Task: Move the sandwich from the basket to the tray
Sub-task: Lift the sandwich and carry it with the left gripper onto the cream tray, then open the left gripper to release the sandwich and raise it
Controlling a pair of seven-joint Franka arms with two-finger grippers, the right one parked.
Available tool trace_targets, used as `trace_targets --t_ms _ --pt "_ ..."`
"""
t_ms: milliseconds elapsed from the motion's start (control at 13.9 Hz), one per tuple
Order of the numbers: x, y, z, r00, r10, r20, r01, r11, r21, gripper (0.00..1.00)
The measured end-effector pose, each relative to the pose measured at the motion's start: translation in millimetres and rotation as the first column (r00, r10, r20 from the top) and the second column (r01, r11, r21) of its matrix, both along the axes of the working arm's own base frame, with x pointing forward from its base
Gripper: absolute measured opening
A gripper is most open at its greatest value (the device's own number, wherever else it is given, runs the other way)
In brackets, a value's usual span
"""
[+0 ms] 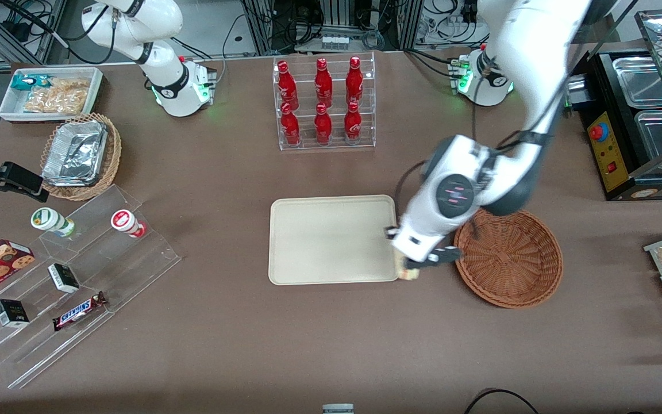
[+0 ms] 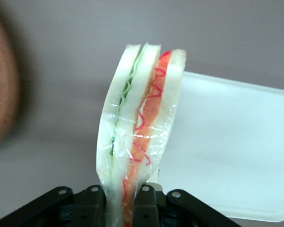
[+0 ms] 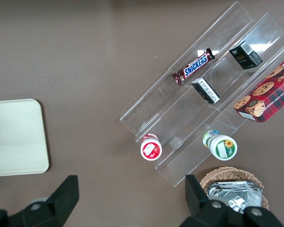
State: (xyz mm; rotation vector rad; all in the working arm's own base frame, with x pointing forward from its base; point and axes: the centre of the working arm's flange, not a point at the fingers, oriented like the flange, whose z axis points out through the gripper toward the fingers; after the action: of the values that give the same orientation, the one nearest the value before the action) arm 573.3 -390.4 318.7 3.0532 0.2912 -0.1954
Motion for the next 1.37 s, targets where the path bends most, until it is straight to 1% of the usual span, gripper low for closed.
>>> trace_targets --t_ms 144,216,360,505,577,649,793,865,937,1009,1081,1153,1297,1369 --pt "-23 -51 -37 0.999 -0.032 0.002 0.032 0.999 -0.013 0.16" --pt "-30 -67 -53 0.999 -0.045 -0.001 0.045 0.999 -0.017 0.15" --pt "-38 -90 -68 0.999 -0.049 -0.006 0.048 0.999 -0.019 0.16" --pt "-41 -108 -76 0.999 -0.049 0.011 0.049 0.999 -0.007 0.17" --pt "-40 -113 -82 0.999 -0.05 0.018 0.049 0.999 0.003 0.23" --pt "-39 -115 -87 0.999 -0.048 0.022 0.048 0.999 0.008 0.31" --pt "-33 -115 -90 0.998 -0.044 0.033 0.044 0.999 0.008 0.54" --pt "-30 -115 -88 0.998 -0.048 0.051 0.047 0.999 0.009 0.63" --pt "-26 -115 -83 0.996 -0.049 0.074 0.049 0.999 0.008 0.74" --pt "-18 -115 -74 0.994 -0.044 0.099 0.044 0.999 0.003 0.82" --pt "-9 -113 -63 0.992 -0.035 0.124 0.035 0.999 -0.003 0.93" --pt "1 -108 -54 0.989 -0.023 0.148 0.024 1.0 -0.005 1.0" --pt "17 -98 -36 0.983 0.0 0.186 0.001 1.0 -0.007 1.0" --pt "23 -91 -25 0.98 0.01 0.198 -0.009 1.0 -0.005 1.0"
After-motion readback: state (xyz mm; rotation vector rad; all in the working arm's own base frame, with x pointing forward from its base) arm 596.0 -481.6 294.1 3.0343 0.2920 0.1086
